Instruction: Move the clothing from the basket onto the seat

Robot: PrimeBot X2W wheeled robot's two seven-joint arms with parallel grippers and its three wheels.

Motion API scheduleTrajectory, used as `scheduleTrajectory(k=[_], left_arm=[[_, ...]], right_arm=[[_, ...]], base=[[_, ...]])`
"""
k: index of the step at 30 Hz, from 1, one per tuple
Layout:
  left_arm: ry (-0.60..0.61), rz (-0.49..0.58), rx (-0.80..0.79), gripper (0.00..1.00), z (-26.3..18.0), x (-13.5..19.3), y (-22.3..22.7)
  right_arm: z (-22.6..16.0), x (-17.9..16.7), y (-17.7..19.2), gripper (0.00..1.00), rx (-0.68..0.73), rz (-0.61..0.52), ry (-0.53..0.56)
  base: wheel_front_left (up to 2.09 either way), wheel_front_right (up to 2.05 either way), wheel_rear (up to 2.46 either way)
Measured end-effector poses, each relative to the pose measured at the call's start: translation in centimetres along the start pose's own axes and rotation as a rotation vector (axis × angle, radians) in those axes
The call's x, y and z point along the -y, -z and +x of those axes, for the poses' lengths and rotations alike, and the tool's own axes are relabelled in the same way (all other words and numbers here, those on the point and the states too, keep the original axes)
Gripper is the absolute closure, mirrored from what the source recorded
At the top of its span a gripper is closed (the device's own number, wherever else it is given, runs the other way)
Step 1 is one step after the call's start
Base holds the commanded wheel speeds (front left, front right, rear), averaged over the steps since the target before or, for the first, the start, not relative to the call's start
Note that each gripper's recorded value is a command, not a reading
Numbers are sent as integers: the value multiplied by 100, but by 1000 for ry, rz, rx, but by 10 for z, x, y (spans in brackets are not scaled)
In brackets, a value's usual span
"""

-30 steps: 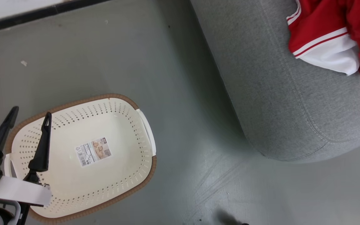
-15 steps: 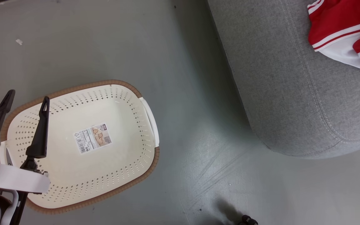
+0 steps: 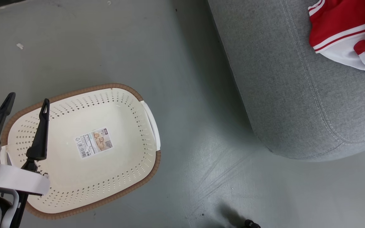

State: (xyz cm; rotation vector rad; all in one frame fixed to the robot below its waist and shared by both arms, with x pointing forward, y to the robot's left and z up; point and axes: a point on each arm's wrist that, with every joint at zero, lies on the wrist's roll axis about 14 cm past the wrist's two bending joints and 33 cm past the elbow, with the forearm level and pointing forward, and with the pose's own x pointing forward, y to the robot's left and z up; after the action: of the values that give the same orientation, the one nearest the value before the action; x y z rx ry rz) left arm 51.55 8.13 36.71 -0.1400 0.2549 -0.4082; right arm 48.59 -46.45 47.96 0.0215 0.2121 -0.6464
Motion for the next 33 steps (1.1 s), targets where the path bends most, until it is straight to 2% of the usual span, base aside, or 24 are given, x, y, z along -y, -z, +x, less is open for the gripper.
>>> scheduleTrajectory(k=[2, 8, 17, 24, 28, 33], left_arm=[[0, -1, -3, 0, 0, 1, 1], [-3, 0, 2, 0, 0, 1, -1], [-1, -11, 47, 0, 2, 8, -14], [-12, -10, 79, 0, -2, 10, -24], [-20, -14, 96, 0, -5, 11, -31], [-31, -16, 127, 0, -11, 11, -41]], right_arm=[[-4, 4, 3, 0, 5, -12, 10], [-21, 0, 21, 0, -9, -17, 9], [-45, -6, -5, 0, 127, -71, 0], [-69, 5, -13, 0, 166, -118, 15], [-81, -7, -9, 0, 160, -139, -30], [-91, -46, -25, 0, 228, -115, -154]], base=[[0, 0, 0], [0, 0, 0], [0, 0, 0], [0, 0, 0], [0, 0, 0], [0, 0, 0]])
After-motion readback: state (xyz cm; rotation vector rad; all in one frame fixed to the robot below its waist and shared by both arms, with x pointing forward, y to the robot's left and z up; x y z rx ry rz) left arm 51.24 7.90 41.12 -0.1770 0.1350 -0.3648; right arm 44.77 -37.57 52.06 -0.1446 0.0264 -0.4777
